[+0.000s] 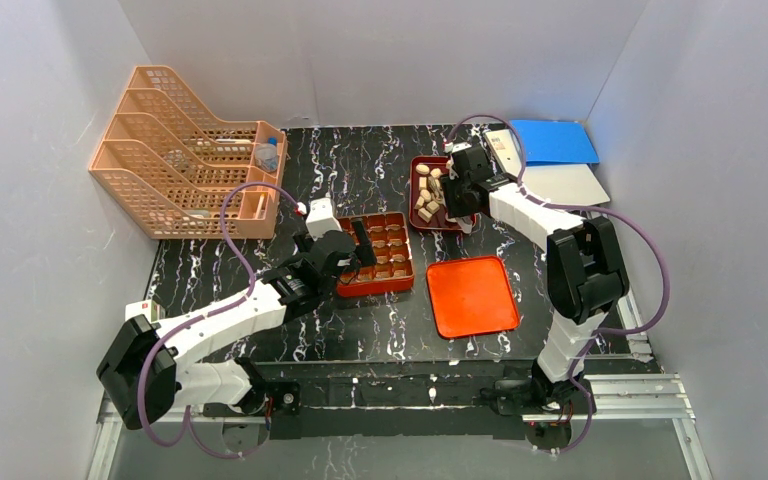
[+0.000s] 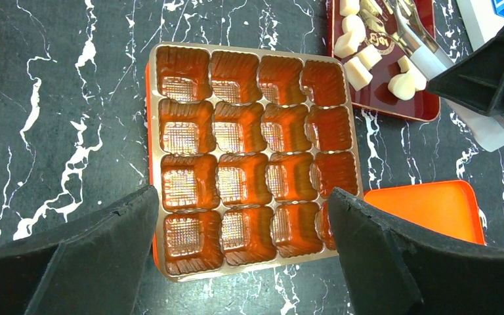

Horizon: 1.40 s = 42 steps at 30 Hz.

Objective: Pack the chocolate
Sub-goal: Pick up the fake chocolate from the plate, then place the fake chocolate in the packing box.

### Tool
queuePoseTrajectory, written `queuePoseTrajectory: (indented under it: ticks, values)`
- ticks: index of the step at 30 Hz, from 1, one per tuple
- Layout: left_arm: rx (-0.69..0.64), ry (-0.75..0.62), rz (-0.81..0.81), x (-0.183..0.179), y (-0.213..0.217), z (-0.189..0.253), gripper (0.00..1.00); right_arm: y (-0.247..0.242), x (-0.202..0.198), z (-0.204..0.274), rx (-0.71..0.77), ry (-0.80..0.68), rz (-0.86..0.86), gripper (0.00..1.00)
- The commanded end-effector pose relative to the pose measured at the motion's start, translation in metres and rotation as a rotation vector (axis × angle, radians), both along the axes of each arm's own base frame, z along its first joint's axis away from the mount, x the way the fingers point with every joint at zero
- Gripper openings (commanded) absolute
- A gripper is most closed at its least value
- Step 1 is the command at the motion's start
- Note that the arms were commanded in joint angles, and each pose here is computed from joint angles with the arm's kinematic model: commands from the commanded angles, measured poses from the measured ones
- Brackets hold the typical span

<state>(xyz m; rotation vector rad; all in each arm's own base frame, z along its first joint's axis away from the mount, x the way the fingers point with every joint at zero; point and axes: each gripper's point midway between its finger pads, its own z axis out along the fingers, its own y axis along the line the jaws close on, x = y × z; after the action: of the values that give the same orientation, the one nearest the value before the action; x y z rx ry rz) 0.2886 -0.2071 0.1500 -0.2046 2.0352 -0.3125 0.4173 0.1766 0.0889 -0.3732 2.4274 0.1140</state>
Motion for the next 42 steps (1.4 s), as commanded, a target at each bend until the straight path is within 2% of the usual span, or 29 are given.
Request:
queuePoseTrajectory:
  ticks: [1,9,24,30,42]
  values:
    - [0.0,-0.026,0.031,0.005,0.003,0.01,0.98,0.007,0.017,0.02,0.014,-0.074,0.008,0.37]
    - [-0.006,-0.03,0.035,0.003,0.006,0.013,0.98,0.004,0.014,0.033,0.023,-0.108,-0.002,0.26]
    - [0.009,-0.036,0.057,0.002,0.013,0.022,0.98,0.003,-0.002,0.084,0.057,-0.193,0.009,0.19]
    - [0.01,-0.043,0.063,0.003,0.014,0.026,0.98,0.015,-0.023,0.095,0.054,-0.206,0.046,0.18]
    - [0.019,-0.047,0.075,0.004,0.017,0.031,0.98,0.059,-0.092,0.101,0.017,-0.211,0.154,0.17]
